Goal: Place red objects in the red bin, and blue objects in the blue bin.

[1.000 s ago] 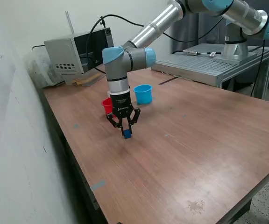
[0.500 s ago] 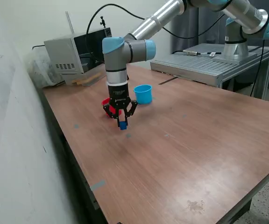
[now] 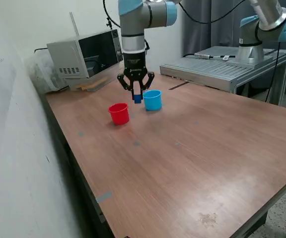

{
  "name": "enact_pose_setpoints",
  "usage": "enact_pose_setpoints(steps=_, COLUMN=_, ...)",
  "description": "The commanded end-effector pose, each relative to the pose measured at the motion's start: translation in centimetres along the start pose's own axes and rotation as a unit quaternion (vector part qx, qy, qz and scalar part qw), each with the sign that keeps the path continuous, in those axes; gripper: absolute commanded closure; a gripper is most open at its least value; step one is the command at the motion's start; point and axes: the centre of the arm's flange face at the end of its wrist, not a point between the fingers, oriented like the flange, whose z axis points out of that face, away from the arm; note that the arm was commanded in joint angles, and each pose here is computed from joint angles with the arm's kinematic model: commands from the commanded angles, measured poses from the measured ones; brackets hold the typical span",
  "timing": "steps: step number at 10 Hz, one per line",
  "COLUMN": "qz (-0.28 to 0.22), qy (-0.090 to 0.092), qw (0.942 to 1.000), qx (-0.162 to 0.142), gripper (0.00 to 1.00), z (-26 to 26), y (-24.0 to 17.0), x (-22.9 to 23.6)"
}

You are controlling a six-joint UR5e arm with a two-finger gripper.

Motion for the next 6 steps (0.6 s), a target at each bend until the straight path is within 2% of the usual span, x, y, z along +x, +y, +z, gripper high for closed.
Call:
enact_pose_setpoints(steps=1, qz=0.059, qy=0.001, qw=0.9982, qx=0.016, gripper=1.0, z=-7.6, y=-4.5, x=6.1)
enact_pose_setpoints(steps=3, qz=0.109, qy=0.006, qw=0.9938, qx=0.021, gripper=1.0, z=-8.2, y=-5.9, x=7.7)
enact_pose_setpoints(steps=6, qz=0.176, qy=0.022, qw=0.9833, qx=0.038, gripper=1.0, z=-7.3, y=-10.7, x=5.5)
